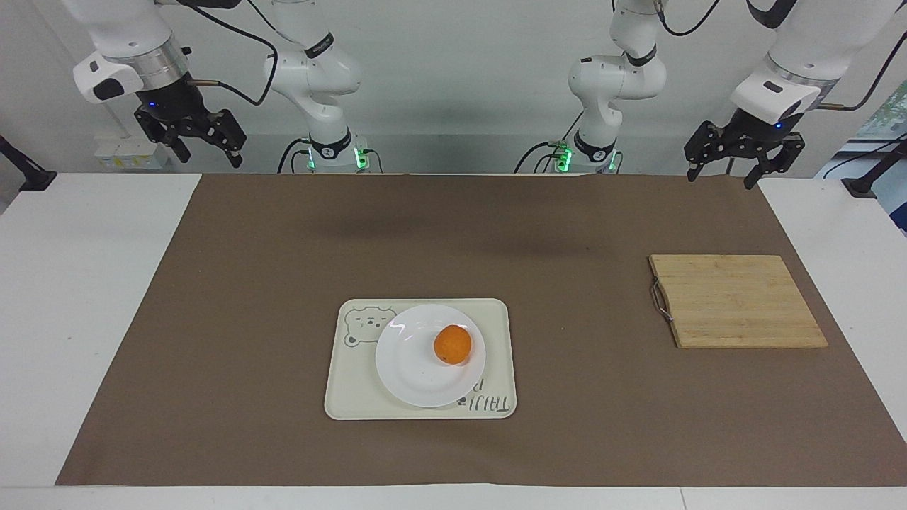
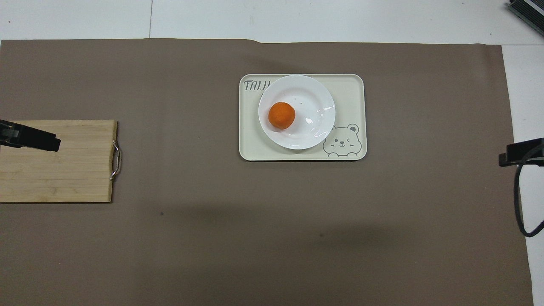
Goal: Place orange and plate with both arms
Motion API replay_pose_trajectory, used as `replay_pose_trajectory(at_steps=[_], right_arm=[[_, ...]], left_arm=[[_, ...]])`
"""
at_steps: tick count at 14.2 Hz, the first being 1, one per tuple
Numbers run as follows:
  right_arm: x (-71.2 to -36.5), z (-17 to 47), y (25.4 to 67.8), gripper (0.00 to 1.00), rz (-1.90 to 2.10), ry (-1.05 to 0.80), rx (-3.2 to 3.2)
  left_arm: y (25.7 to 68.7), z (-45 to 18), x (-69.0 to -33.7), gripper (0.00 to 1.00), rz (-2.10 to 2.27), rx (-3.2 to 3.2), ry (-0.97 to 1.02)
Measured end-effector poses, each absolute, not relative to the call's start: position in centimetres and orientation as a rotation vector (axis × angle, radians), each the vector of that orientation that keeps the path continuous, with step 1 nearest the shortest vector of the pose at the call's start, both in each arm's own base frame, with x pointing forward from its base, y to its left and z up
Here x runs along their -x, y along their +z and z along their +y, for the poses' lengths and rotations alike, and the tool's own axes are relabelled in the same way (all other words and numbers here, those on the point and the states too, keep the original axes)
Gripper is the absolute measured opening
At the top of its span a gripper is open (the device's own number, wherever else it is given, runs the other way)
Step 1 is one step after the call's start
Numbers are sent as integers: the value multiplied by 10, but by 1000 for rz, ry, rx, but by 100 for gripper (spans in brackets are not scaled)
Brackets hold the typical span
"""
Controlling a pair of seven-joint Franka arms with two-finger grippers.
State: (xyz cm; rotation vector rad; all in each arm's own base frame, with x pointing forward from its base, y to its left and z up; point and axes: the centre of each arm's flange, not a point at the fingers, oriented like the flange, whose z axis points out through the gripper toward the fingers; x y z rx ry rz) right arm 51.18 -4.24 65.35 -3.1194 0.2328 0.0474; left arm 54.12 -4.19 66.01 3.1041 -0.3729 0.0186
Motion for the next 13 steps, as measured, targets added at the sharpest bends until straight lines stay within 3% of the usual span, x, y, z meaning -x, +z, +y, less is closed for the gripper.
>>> replay_pose_trajectory(at_steps=[13], right_arm=[[-512, -36, 653, 100, 213, 51, 3122]], left_arm=[[660, -42, -541, 100, -371, -3104, 18]])
